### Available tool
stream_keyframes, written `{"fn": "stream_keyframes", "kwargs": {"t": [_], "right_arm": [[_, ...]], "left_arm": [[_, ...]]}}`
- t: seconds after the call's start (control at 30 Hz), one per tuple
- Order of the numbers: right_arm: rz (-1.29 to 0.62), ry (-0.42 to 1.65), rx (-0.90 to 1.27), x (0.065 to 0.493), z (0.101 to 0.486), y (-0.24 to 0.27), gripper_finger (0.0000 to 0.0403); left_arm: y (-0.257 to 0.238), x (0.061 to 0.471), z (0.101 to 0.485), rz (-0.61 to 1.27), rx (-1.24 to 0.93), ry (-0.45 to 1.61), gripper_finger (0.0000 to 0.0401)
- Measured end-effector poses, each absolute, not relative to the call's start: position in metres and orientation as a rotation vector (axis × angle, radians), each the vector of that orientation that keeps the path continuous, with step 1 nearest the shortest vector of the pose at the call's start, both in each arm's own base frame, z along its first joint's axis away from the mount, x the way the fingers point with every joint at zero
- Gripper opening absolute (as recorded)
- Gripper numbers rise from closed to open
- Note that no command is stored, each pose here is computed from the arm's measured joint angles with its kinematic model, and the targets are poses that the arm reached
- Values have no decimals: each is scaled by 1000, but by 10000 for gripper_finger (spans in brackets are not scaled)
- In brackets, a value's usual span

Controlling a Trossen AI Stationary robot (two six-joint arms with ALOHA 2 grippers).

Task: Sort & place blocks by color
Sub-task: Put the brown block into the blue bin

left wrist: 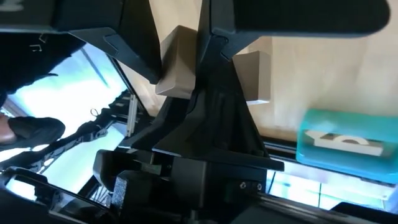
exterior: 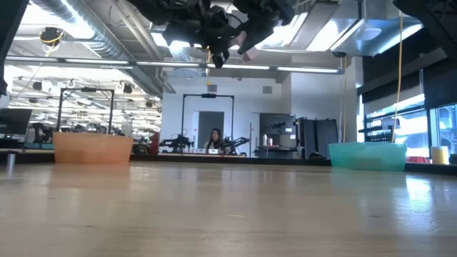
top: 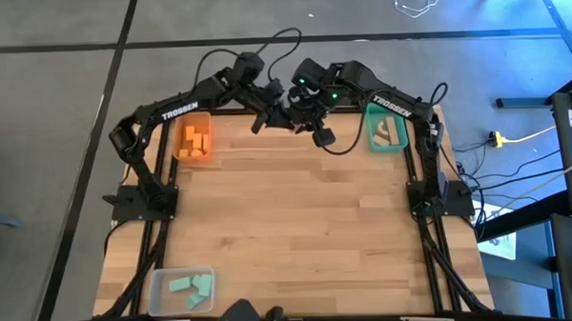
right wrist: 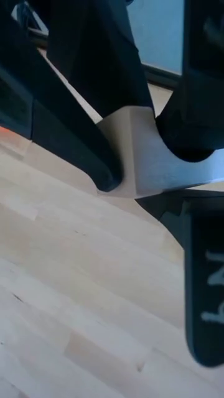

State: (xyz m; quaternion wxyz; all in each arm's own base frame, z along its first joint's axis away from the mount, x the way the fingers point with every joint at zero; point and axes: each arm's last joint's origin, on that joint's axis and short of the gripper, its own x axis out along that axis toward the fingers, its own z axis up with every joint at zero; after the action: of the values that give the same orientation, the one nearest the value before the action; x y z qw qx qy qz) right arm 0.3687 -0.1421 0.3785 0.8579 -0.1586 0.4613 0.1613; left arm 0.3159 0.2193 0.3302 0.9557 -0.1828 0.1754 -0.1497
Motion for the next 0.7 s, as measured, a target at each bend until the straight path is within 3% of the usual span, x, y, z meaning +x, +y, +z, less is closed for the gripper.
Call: {"fn": "stream_keyframes", "kwargs": {"t": [0.37, 0.6, 0.7], "right_arm": [[341, 970, -334, 369, 378, -142, 59], [376, 963, -347, 369, 378, -140, 58], [375, 963, -348, 368, 378, -140, 58]], "left_arm": [[218, 317, 329, -274, -380, 374, 88], [208, 322, 329, -341, -386, 374, 44], [207, 323, 329, -344, -383, 374, 43]]}}
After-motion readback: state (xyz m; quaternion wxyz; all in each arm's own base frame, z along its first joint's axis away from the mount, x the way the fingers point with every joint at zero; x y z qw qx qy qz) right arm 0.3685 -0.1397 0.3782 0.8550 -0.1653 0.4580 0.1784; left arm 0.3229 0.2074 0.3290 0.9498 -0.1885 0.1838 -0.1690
